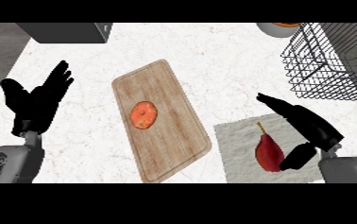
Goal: Pick the pear from the placemat and place it in the basket
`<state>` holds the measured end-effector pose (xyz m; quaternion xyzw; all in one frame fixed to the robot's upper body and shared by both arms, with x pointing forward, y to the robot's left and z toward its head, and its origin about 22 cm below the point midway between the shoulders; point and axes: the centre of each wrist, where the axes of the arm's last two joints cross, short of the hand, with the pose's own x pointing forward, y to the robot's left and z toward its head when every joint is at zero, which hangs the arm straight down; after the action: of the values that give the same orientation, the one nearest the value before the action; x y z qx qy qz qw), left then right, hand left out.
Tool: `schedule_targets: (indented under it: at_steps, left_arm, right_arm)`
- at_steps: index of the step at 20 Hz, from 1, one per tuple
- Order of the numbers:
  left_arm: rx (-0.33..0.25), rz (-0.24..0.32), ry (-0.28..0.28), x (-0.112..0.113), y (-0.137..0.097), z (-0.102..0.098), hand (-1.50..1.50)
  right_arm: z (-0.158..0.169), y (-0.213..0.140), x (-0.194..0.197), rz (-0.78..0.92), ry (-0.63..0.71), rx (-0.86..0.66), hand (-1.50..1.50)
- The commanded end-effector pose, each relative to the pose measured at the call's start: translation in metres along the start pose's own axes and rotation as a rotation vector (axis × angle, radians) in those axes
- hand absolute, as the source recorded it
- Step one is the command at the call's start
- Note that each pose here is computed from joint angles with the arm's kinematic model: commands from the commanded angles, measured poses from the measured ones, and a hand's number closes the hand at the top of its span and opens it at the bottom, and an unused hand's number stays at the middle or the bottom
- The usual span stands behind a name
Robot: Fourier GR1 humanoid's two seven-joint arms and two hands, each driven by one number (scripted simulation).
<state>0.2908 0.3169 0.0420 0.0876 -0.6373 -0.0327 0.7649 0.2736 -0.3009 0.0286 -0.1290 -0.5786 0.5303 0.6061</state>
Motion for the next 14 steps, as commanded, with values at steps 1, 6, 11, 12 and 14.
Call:
schedule_targets:
  at_steps: [1, 6, 11, 12, 14]
  left_arm:
    - [0.008, -0.002, -0.008, -0.014, -0.022, 0.006, 0.0]
    - [0.004, 0.0, 0.001, 0.006, -0.021, -0.003, 0.0]
    - [0.0, 0.01, 0.003, -0.013, -0.014, 0.0, 0.0]
    - [-0.002, 0.002, 0.003, -0.005, -0.005, 0.0, 0.0]
    - [-0.015, -0.006, 0.005, 0.001, 0.0, -0.008, 0.0]
  right_arm:
    - [0.013, -0.008, -0.02, 0.002, -0.012, 0.012, -1.5]
    - [0.009, 0.012, -0.019, -0.052, -0.066, 0.054, -1.5]
    - [0.018, 0.022, -0.008, -0.036, -0.105, 0.061, -1.5]
    - [0.015, 0.024, 0.004, -0.034, -0.093, 0.056, -1.5]
    - [0.019, 0.022, -0.001, 0.003, -0.066, 0.06, -1.5]
